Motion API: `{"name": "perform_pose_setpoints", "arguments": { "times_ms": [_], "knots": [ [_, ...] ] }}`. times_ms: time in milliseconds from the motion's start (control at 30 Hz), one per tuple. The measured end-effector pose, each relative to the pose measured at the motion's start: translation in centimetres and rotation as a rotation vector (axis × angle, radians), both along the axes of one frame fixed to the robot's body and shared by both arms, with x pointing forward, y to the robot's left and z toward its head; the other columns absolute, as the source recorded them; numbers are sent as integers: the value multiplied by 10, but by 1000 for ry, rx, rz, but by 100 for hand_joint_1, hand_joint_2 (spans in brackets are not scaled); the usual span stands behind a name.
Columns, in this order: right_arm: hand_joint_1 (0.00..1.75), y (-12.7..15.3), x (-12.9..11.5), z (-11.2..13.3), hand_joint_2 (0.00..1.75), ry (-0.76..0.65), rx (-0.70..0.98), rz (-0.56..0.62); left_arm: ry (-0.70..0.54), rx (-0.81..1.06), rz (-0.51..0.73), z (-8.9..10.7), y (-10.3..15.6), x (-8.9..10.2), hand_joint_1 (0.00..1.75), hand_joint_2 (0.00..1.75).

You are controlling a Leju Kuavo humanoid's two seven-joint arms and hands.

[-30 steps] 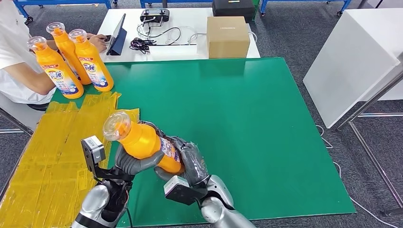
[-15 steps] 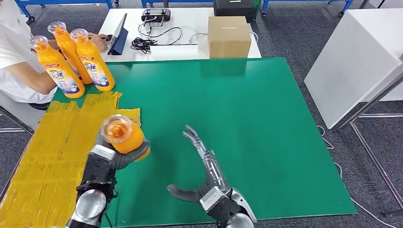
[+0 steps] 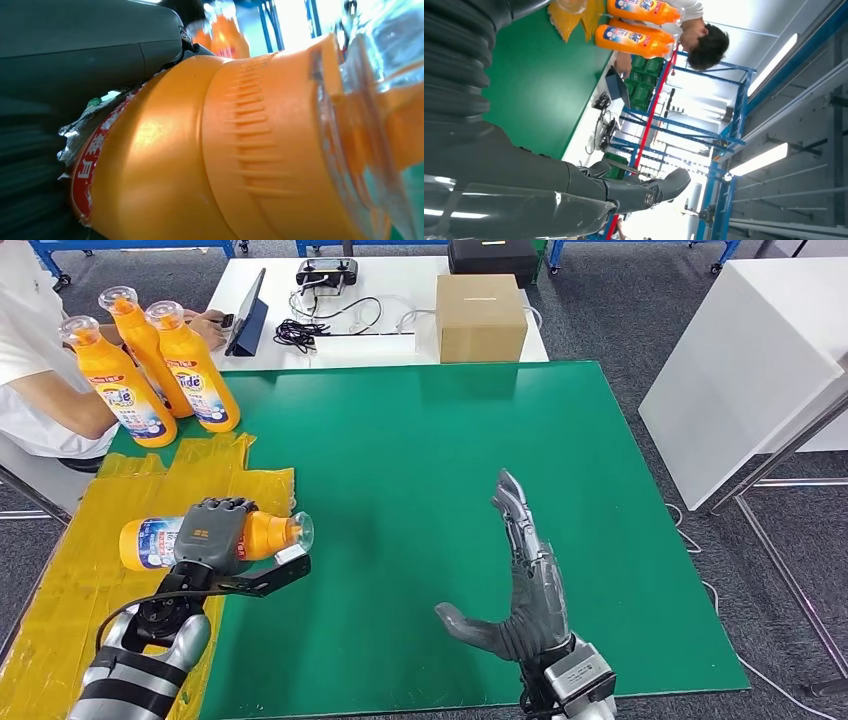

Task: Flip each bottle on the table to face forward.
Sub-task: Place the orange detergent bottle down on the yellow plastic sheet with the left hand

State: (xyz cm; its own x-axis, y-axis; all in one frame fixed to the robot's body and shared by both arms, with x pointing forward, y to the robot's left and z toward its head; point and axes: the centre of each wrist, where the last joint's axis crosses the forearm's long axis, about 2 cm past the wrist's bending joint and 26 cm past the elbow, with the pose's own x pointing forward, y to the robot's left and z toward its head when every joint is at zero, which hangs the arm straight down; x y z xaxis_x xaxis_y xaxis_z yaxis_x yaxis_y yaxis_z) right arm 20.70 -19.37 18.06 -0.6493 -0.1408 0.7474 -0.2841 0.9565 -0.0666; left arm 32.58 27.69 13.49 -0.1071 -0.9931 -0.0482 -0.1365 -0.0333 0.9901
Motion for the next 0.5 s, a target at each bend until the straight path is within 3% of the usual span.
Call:
{"name": "perform_pose_setpoints", "arguments": {
  "times_ms": [200, 467, 500],
  "knots": [
    [0, -3, 2, 1, 175, -3, 0, 0, 104, 36, 78, -17, 25, 25, 175, 175],
    [0, -4, 3, 2, 175, -6, 0, -1, 203, 7, 123, -33, 46, 35, 175, 175],
    [0, -4, 3, 2, 175, -6, 0, -1, 209, 5, 126, -34, 47, 36, 154, 175]
  ]
}}
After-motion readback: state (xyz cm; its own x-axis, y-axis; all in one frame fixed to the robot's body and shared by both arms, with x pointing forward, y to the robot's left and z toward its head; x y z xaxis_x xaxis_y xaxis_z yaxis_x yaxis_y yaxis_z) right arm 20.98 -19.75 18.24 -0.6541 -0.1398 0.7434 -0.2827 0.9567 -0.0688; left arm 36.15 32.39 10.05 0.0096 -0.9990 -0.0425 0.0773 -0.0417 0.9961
